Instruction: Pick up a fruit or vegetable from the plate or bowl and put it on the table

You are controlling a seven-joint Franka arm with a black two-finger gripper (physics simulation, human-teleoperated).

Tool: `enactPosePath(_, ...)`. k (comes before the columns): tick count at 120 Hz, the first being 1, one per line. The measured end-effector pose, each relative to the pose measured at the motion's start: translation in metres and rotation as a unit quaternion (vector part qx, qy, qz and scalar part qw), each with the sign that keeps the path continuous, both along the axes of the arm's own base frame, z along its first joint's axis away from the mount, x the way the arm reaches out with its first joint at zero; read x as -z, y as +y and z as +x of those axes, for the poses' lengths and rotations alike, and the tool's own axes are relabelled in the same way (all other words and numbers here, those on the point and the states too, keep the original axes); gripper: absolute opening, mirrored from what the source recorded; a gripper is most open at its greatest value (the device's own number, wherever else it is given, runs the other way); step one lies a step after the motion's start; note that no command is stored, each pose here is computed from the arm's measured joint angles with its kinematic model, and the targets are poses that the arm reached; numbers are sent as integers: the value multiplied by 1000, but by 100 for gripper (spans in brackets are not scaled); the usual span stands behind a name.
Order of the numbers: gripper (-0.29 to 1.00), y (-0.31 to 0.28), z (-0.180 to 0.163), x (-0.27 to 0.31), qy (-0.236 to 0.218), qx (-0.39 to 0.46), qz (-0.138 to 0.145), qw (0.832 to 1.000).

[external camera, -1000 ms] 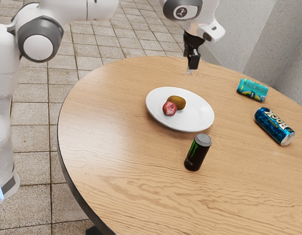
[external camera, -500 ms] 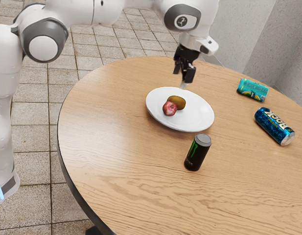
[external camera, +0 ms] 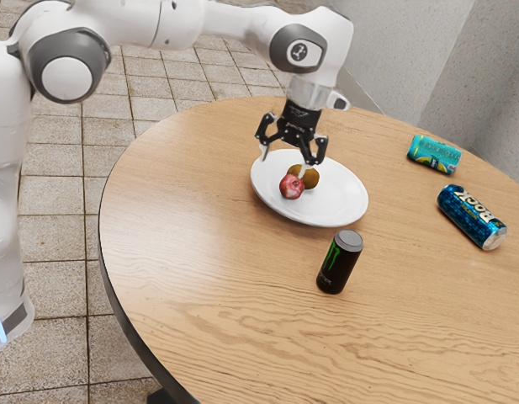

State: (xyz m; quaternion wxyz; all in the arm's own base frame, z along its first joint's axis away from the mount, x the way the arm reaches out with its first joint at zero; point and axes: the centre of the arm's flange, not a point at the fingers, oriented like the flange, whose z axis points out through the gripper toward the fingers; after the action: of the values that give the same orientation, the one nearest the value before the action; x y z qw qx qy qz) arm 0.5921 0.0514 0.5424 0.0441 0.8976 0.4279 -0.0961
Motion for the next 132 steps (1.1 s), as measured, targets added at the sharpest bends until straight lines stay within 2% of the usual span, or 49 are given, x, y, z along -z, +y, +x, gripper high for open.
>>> enactPosePath(30,70,4,3,9,2,-120,21,993)
enactPosePath(53,70,-8,2,16,17,-121,56,991)
enactPosePath(65,70,15,4,34,33,-133,74,988)
enactPosePath(73,70,22,18,33,26,-131,85,987)
enactPosePath(86,70,-3,26,27,17,-96,103,990)
enactPosePath(132,70,47,45,52,32,-101,112,988)
